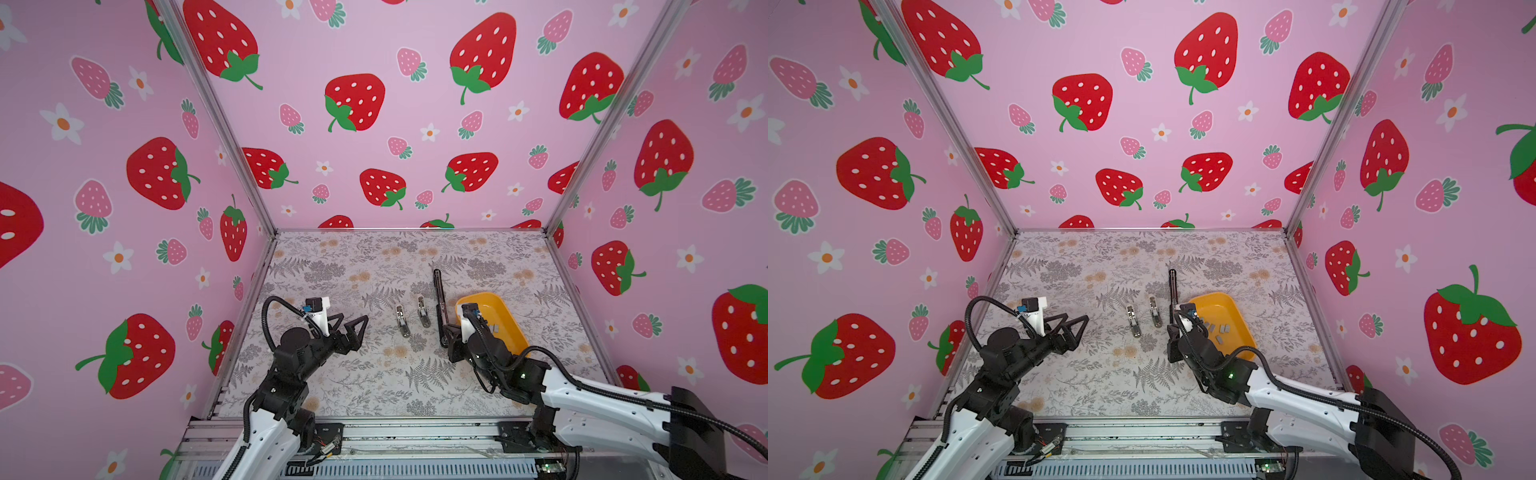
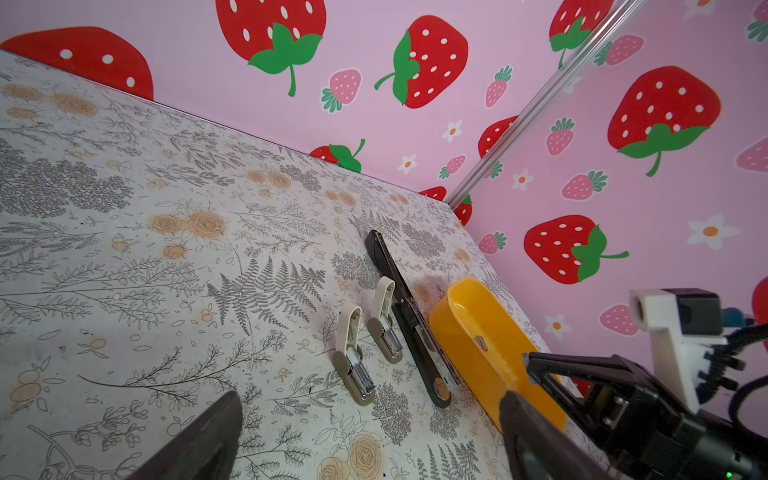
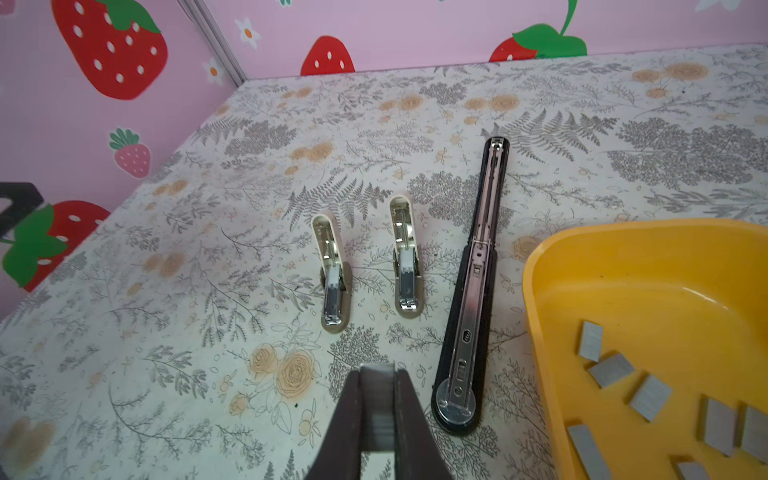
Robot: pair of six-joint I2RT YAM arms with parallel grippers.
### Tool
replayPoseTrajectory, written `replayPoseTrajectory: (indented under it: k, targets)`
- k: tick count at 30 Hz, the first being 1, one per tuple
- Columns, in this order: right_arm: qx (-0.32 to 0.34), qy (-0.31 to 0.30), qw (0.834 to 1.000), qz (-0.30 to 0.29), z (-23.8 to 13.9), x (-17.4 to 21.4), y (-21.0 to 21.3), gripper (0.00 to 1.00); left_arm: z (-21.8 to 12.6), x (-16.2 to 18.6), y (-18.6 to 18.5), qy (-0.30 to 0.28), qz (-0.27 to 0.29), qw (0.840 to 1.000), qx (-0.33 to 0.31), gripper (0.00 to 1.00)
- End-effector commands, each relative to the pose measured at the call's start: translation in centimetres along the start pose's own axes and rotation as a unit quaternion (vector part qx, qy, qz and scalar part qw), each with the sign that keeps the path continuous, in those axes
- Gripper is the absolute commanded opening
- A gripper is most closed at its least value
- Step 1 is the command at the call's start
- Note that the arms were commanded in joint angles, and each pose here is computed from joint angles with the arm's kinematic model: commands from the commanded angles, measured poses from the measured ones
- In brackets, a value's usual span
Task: Load the staples into the stapler
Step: 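Lift the staple strip and carry it over the black stapler's open channel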
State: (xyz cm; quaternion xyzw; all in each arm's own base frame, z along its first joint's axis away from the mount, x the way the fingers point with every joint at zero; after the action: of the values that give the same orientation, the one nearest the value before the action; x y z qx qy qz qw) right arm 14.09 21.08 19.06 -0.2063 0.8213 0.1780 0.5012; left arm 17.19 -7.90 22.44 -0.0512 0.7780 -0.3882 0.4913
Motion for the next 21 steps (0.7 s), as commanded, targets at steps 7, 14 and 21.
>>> replayPoseTrajectory:
  k: [7,14,21]
  targets:
    - [0.077,0.022,0.997,0.021,2.4,1.1,0.1,0.05,0.7,0.2,-0.7,0.012,0.037,0.999,0.019,0.97]
    - [0.087,0.059,0.994,-0.003,5.1,1.2,0.0,0.04,1.6,1.1,-0.2,0.042,0.046,0.998,-0.006,0.97]
    - [0.089,0.090,0.992,-0.018,7.5,1.3,-0.7,0.04,1.8,1.1,-0.4,0.046,0.060,0.997,-0.019,0.97]
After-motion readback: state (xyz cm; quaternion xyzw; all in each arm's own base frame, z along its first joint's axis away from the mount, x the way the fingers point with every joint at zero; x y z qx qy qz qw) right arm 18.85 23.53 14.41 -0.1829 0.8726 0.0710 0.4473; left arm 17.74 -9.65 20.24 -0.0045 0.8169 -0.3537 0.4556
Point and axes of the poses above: each gripper's point midway between its finger pads, its own z axis out along the fingers, its own y axis along the line the jaws close on, x = y × z, the point moved 9 cm from there along -z, back along the fingers, and after that the axes turned 10 degrees about -z, right-handed, at the moved point
